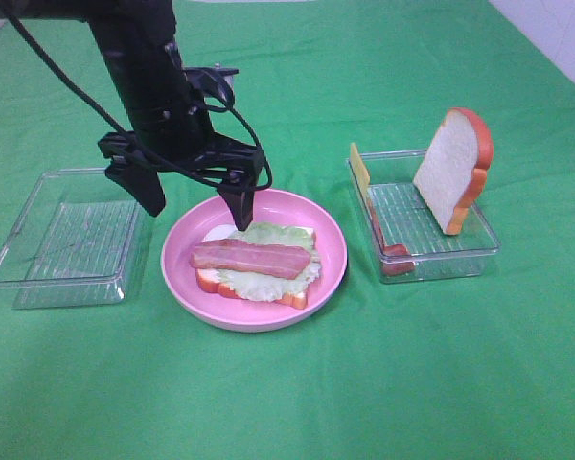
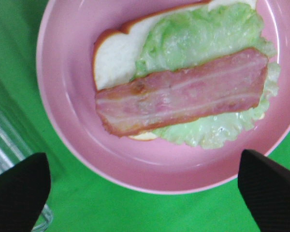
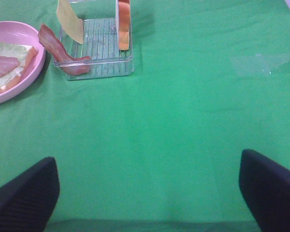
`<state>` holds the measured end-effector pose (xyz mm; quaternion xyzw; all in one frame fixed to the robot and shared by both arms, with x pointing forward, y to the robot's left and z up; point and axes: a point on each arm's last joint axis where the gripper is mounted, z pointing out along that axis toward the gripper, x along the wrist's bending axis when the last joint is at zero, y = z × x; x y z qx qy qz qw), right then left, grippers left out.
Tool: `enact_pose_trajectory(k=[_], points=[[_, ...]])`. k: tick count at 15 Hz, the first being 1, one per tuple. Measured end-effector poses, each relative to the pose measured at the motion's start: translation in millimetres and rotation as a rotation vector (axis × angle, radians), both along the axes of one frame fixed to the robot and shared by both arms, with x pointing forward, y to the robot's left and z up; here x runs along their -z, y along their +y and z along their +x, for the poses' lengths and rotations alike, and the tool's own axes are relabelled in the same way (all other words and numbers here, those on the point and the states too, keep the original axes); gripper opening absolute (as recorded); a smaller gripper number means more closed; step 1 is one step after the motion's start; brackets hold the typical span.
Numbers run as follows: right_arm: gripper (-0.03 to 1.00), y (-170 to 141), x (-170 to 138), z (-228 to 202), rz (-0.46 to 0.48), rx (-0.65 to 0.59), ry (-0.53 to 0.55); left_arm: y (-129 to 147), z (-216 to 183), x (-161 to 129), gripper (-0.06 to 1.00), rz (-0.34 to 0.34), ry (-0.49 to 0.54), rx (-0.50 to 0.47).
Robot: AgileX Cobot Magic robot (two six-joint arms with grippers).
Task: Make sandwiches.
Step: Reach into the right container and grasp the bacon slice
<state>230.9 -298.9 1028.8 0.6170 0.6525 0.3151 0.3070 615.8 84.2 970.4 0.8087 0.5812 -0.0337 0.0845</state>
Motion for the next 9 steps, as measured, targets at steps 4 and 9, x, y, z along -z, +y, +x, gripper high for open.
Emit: enact_pose_trajectory(k=[4, 9], points=[[0.97, 0, 0, 0, 0.0, 0.0, 0.0, 47, 23, -49, 0.99, 0.01, -0.087, -0.083], [0.97, 0, 0, 0, 0.0, 0.0, 0.0, 179, 52, -67, 0.99, 0.105, -0.158, -0.314]])
